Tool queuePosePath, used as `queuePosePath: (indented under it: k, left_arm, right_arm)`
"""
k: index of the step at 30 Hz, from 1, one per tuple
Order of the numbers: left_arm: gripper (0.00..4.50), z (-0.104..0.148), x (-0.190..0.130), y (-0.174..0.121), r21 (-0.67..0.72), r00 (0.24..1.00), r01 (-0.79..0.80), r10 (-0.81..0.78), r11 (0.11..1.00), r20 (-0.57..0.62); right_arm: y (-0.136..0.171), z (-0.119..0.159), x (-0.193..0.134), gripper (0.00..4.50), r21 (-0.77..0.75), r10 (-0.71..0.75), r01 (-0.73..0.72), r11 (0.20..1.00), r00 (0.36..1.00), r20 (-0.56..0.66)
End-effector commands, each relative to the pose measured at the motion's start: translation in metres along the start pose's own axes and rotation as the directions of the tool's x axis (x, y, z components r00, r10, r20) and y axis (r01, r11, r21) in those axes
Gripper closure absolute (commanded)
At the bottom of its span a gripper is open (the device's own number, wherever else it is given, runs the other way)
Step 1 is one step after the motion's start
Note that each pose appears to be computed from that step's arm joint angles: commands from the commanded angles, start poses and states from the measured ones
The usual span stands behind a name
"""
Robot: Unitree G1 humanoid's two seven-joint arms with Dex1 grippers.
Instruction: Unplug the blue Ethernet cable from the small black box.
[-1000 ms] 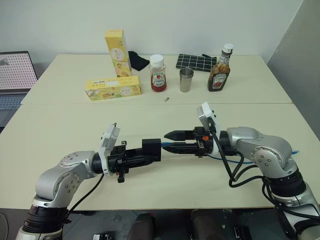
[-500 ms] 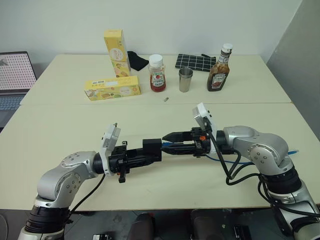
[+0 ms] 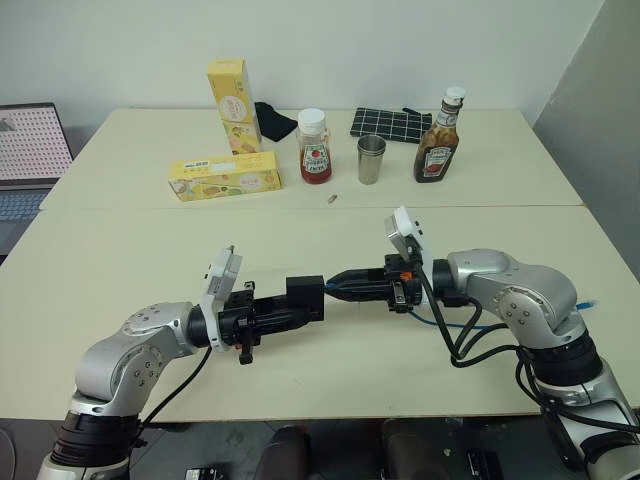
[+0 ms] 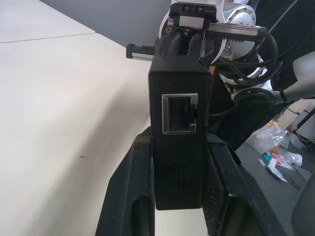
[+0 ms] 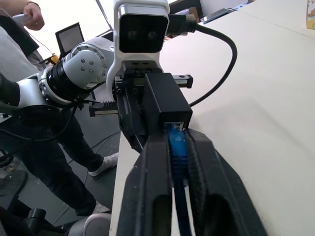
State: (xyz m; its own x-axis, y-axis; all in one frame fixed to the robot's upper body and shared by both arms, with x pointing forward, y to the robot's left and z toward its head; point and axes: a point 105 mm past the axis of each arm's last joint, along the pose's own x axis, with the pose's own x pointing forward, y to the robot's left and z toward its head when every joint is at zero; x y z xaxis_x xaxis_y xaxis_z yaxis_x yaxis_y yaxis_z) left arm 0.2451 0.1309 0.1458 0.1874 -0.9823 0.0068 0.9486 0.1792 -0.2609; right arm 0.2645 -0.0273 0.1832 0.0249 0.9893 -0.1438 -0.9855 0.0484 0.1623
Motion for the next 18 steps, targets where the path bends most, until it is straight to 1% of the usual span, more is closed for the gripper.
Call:
queuePosePath:
  k: [1,10,13,18]
  left_arm:
    - [3.69,0.009,0.004,-0.006,0.039,0.999,0.03,-0.031,0.999,0.026]
    - [3.69,0.007,0.0,-0.008,0.038,0.998,0.052,-0.052,0.998,0.017]
    - [3.69,0.004,-0.005,-0.005,0.032,1.0,0.019,-0.02,0.999,0.019]
    - [3.69,0.001,-0.009,-0.001,0.024,0.999,-0.028,0.027,0.999,0.026]
  right_arm:
    - [0.004,0.008,0.002,4.41,-0.05,0.025,-0.025,0.998,1.0,0.001]
    - [0.001,0.005,-0.004,4.41,-0.018,0.05,-0.051,0.999,0.998,-0.033]
    - [-0.005,0.003,-0.015,4.41,0.03,0.038,-0.037,0.999,0.998,-0.046]
    - [-0.011,0.001,-0.029,4.49,0.06,0.014,-0.01,0.998,0.998,-0.06]
